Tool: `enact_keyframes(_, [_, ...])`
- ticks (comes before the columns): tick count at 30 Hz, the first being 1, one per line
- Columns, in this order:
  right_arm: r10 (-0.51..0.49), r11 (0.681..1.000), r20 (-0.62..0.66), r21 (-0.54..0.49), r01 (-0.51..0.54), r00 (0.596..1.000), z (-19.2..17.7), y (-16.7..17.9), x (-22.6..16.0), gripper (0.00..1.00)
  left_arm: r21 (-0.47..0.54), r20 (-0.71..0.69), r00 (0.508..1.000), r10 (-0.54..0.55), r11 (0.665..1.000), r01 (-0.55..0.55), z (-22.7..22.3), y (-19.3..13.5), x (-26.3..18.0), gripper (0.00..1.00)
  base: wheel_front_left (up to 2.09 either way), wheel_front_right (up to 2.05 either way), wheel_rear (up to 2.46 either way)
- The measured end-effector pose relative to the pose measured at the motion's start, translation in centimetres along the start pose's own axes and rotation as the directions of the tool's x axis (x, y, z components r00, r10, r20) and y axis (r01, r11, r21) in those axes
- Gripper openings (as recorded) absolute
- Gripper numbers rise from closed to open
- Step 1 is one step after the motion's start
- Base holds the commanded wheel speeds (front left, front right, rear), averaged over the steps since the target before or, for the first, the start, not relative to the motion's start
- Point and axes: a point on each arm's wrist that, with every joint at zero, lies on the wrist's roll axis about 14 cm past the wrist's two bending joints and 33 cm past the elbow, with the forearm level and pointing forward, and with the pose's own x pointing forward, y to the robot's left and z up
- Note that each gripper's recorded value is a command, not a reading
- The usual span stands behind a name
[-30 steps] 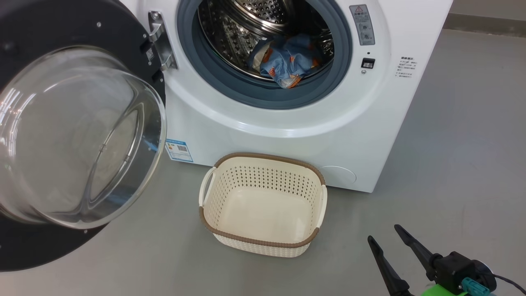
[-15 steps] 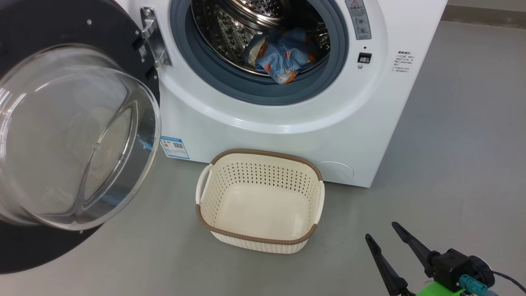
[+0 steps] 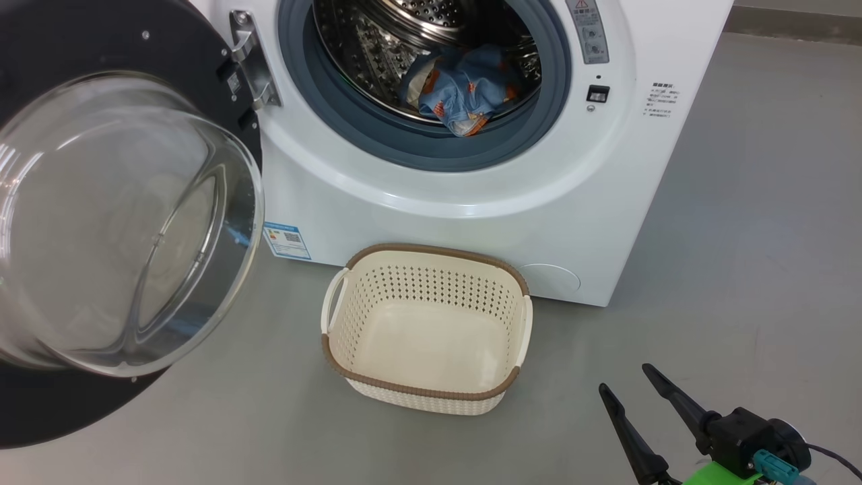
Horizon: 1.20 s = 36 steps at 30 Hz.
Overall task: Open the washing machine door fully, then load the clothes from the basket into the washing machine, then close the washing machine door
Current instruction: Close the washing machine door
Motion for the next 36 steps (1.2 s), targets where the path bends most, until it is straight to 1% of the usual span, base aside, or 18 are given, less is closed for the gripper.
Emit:
enact_keyframes(8, [0.004, 1.000, 0.002, -0.004, -0.004, 1.000, 0.1, 0.0, 0.1, 1.00, 0.053, -0.085, 0.996, 0.008, 0.999, -0.004, -1.1, 0.1, -0.1, 0.00, 0.00, 0.00, 0.00])
enact_keyframes(17, [0.007, 1.000, 0.007, -0.009, -0.007, 1.000, 0.3, -0.1, 0.3, 1.00, 0.078, -0.153, 0.988, 0.018, 0.997, -0.006, -1.9, 0.7, -0.4, 0.00, 0.00, 0.00, 0.00])
enact_keyframes(27, [0.006, 1.000, 0.014, -0.015, -0.006, 1.000, 0.6, 0.0, 0.2, 1.00, 0.071, -0.225, 0.974, -0.022, 0.997, 0.038, -3.0, 0.2, -0.9, 0.00, 0.00, 0.00, 0.00])
enact_keyframes(36, [0.007, 1.000, 0.017, -0.009, -0.007, 1.000, 0.6, 0.2, 0.3, 1.00, 0.089, -0.299, 0.953, -0.046, 0.993, 0.076, -4.5, -0.1, -1.4, 0.00, 0.00, 0.00, 0.00])
